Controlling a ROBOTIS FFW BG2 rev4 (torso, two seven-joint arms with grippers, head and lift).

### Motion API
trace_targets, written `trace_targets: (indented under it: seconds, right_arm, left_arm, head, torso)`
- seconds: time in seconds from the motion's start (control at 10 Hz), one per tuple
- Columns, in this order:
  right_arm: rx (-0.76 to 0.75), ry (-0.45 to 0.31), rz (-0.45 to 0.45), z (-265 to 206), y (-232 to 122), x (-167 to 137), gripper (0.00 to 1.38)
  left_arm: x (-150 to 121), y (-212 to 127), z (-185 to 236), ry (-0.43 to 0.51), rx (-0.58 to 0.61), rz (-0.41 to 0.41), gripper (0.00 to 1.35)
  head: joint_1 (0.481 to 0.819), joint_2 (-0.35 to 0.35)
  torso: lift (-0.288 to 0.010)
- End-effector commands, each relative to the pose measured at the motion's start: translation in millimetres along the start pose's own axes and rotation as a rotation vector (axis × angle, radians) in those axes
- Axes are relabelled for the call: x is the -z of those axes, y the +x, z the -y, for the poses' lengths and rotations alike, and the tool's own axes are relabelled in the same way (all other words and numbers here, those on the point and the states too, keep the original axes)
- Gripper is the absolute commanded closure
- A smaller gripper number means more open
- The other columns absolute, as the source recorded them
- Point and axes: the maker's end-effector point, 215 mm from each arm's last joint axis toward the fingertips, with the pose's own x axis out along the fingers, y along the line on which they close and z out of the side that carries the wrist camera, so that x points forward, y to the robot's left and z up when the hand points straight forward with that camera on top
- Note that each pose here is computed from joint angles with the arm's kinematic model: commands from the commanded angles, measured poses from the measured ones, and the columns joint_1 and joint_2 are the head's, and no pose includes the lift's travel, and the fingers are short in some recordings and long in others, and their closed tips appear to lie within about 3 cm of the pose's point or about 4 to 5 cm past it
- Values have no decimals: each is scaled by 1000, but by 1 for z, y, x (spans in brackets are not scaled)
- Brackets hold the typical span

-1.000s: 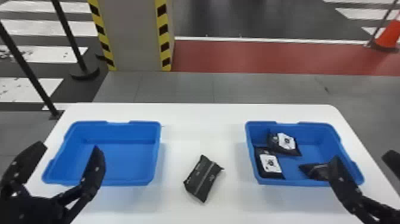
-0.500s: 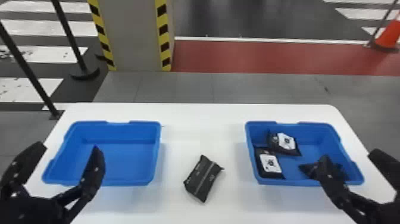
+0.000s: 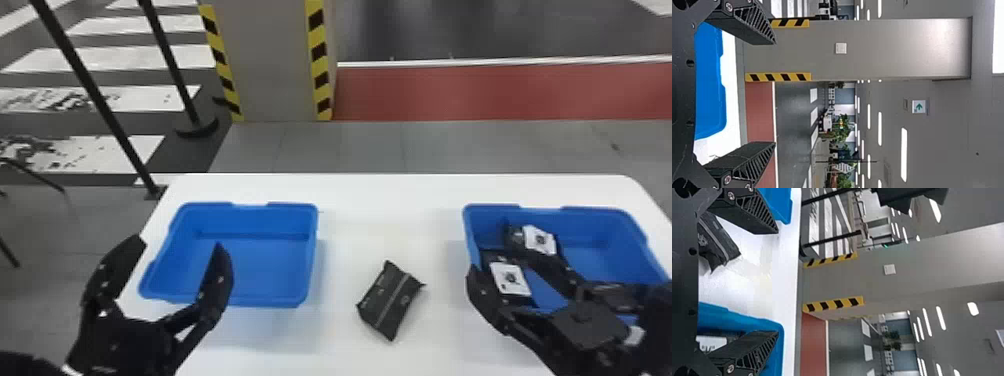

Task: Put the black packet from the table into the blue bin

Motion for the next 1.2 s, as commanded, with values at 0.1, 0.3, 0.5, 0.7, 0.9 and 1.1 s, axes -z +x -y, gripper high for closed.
trace_targets:
  seconds: [0.1,0.3,0.5,0.7,0.9,1.1]
  right_arm:
    - [-140,3,-81,-52,47,18,107]
    - [-181,3,-210,-66,66,46,107]
    - [-199,-24,-251,-68,80,55,105]
    - [-208,-53,-315,-68,97,70,105]
    - [-224,-85,-404,-70,110,94,104]
    - [-271,-102,-487,-80,120,123,94]
  left_arm:
    - [0,1,0,-1,-1,0,113]
    - [-1,2,1,-4,1,5,111]
    - [-1,3,1,-2,1,4,111]
    - [-2,4,3,-3,3,7,110]
    - [-1,4,4,-5,4,4,108]
    - [-1,4,4,-6,5,2,108]
  head:
    - [695,191]
    - [695,260]
    - [695,285]
    - [695,296]
    - [695,301]
    - [695,314]
  torso:
    - [-110]
    - [-110]
    - [-110]
    - [-110]
    - [-110]
    - [-110]
